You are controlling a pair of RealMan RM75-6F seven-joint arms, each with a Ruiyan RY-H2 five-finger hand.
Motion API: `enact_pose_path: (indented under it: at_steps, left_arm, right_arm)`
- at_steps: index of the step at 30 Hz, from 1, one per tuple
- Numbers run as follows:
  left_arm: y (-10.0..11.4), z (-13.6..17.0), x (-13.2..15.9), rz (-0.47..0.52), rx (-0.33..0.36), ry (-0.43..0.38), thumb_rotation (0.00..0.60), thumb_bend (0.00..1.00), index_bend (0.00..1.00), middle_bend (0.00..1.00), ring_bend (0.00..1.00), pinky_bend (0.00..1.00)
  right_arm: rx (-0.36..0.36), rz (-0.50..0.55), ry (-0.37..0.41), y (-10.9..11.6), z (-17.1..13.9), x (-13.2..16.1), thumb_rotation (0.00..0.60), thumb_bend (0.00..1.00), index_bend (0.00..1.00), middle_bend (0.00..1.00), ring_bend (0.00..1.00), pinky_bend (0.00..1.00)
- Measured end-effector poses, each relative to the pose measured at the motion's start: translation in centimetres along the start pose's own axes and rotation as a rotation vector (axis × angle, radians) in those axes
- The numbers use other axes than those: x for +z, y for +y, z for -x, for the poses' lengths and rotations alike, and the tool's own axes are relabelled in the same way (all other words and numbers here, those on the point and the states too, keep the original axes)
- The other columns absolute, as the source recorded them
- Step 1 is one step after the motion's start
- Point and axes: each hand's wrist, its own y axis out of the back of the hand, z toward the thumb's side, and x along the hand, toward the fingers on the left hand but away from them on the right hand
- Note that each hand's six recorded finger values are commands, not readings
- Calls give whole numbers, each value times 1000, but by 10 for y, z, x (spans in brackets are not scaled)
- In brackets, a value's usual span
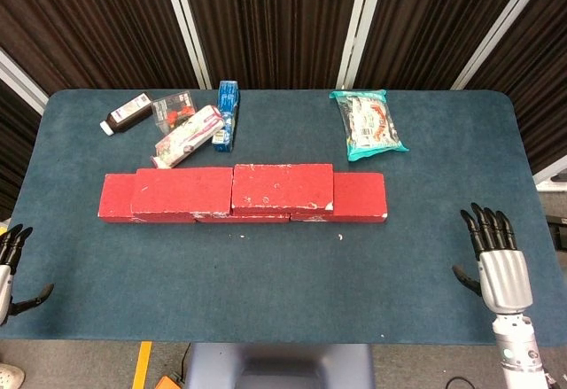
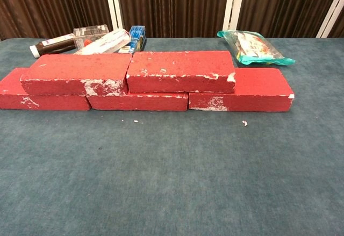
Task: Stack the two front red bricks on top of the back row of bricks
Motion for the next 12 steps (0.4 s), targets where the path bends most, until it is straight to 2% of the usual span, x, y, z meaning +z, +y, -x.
enact_pose_path:
  at_steps: [12]
  left_arm:
    - [-4,0,4,-31,-6,-12,600,228,0,0,0,15]
  right_arm:
    - [-35,44,-53,-4,-1,-11,600,238,165,109,20,0]
